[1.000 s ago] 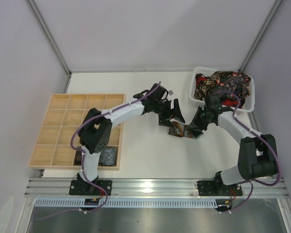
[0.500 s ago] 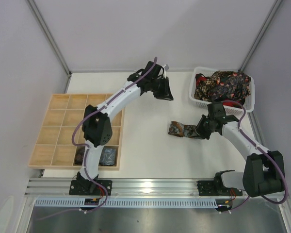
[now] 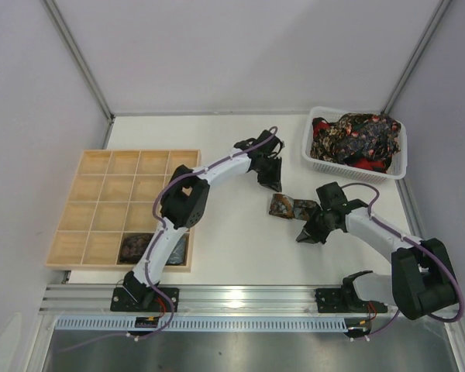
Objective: Roll the ties
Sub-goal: Roll the tie
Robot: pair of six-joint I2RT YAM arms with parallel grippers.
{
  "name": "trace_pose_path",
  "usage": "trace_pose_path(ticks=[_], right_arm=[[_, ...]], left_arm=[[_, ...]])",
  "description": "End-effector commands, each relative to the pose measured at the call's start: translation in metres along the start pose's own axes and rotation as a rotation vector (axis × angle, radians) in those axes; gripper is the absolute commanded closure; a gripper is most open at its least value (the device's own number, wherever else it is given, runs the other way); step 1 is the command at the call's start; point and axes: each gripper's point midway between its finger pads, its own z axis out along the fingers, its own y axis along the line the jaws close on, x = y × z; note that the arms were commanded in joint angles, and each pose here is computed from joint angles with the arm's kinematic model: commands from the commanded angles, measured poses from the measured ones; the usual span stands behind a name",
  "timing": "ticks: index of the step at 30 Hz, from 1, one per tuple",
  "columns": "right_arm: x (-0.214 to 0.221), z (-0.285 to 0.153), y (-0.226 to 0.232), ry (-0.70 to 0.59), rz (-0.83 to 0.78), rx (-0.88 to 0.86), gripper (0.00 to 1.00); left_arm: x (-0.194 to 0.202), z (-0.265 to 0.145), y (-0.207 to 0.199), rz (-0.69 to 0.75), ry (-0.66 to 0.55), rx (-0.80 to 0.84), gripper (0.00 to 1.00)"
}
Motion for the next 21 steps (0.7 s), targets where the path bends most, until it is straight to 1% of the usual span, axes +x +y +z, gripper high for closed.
trace_pose_path(ticks=[1,6,8,9,11,13,16,19,21], right_arm=[[-0.002,0.003,0.012,-0.025,0.021,-0.036,0.88],[0.002,0.008,0.013,-0.025,0.014,-0.025,0.88],[0.002,0.009,0.012,-0.023,0.016,-0.017,0.88],[0.001,0.009,0.011,-0.025,0.016,-0.010,0.87],[0.001,0.009,0.011,-0.027,0.012,-0.007,0.87],[0.000,0.010,0.009,-0.029,0.011,0.004,0.87],[0.001,0.009,0.006,-0.030,-0.006,0.014,0.87],[0.000,0.007,0.002,-0.039,-0.024,0.029,0.87],[0.001,0.005,0.002,-0.038,-0.037,0.027,0.87]], left_arm=[[-0.014,-0.002,-0.021,0.070,-0.062,0.049,0.84],[0.011,0.007,-0.009,0.045,-0.001,0.039,0.84],[0.017,0.002,-0.009,0.036,0.008,0.038,0.86],[0.030,0.004,0.000,0.011,0.036,0.021,0.86],[0.041,0.002,0.001,0.001,0.059,0.029,0.86],[0.054,-0.002,0.009,-0.025,0.077,0.014,0.87],[0.074,-0.010,0.009,-0.055,0.116,0.036,0.88],[0.090,-0.021,0.003,-0.090,0.127,0.075,0.88],[0.103,-0.026,0.006,-0.118,0.145,0.056,0.88]])
